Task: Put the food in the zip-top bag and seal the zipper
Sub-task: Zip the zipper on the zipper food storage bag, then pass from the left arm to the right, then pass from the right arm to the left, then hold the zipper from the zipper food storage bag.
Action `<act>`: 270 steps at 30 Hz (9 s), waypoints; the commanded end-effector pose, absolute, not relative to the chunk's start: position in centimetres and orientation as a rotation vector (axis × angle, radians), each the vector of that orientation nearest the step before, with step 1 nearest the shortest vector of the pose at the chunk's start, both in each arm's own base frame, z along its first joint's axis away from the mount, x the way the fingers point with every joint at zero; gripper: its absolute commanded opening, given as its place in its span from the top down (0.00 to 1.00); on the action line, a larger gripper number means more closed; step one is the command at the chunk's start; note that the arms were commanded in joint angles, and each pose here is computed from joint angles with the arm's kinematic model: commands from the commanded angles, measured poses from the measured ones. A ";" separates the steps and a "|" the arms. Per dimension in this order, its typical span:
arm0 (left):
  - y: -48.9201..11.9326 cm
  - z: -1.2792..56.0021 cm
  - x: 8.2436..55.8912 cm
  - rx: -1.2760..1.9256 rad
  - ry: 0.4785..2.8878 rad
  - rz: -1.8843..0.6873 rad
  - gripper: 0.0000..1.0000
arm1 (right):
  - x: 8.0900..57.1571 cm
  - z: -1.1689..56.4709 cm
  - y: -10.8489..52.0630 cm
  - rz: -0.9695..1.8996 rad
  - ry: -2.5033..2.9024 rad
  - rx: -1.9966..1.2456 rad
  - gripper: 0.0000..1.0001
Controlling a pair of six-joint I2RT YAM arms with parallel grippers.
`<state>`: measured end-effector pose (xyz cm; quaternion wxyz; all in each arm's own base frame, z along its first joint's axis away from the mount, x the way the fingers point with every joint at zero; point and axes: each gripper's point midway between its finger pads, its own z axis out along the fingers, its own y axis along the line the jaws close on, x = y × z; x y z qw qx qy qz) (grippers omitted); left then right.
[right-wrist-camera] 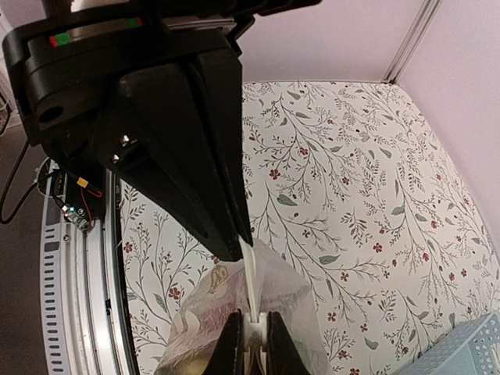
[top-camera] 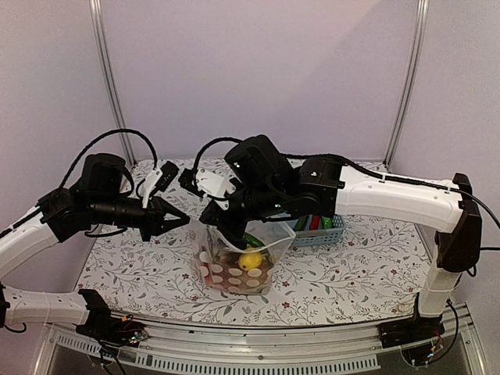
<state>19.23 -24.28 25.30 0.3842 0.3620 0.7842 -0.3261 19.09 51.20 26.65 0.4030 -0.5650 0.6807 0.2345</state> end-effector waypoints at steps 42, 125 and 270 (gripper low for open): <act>-21.4 27.0 22.3 0.725 1.973 -0.699 1.00 | 19.4 24.3 45.8 0.409 1.894 -1.393 1.00; -23.0 26.0 21.4 0.800 2.012 -0.828 1.00 | 18.0 23.0 41.9 0.364 2.023 -1.410 0.16; -29.1 24.6 13.8 1.340 1.803 -1.083 1.00 | 15.3 25.4 49.0 1.087 1.963 -1.281 0.88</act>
